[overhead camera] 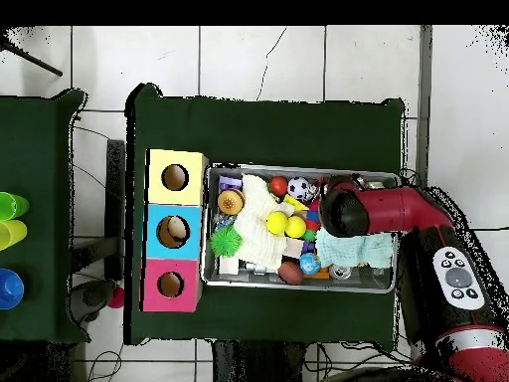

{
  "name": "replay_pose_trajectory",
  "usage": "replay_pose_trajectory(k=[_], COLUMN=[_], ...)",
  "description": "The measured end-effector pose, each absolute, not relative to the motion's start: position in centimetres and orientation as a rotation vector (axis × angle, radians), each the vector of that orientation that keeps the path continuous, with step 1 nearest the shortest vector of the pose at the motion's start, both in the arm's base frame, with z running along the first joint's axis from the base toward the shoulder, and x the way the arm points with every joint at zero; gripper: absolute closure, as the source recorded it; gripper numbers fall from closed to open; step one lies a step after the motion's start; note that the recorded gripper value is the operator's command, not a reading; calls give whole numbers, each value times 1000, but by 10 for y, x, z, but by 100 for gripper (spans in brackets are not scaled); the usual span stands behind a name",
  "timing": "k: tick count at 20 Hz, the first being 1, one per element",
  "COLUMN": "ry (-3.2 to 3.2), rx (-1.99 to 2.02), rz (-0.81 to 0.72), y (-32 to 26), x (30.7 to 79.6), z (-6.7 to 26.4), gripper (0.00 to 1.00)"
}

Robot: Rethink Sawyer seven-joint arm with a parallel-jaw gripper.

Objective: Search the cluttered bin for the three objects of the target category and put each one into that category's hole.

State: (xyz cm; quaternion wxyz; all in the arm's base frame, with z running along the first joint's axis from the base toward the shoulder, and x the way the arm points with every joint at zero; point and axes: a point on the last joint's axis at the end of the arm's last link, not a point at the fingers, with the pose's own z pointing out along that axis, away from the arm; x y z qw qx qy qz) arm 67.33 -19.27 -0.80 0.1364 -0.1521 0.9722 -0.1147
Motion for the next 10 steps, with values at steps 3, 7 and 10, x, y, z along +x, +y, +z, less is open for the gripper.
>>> replay_pose_trajectory(k=[3,7,10], ry=[2823,2837,2841], rx=[-411,-378,-362], rz=[-309,-283,-270], y=[-194,-197,-199], x=[674,675,674], z=[-8,-8,-9], gripper=[0,0,0])
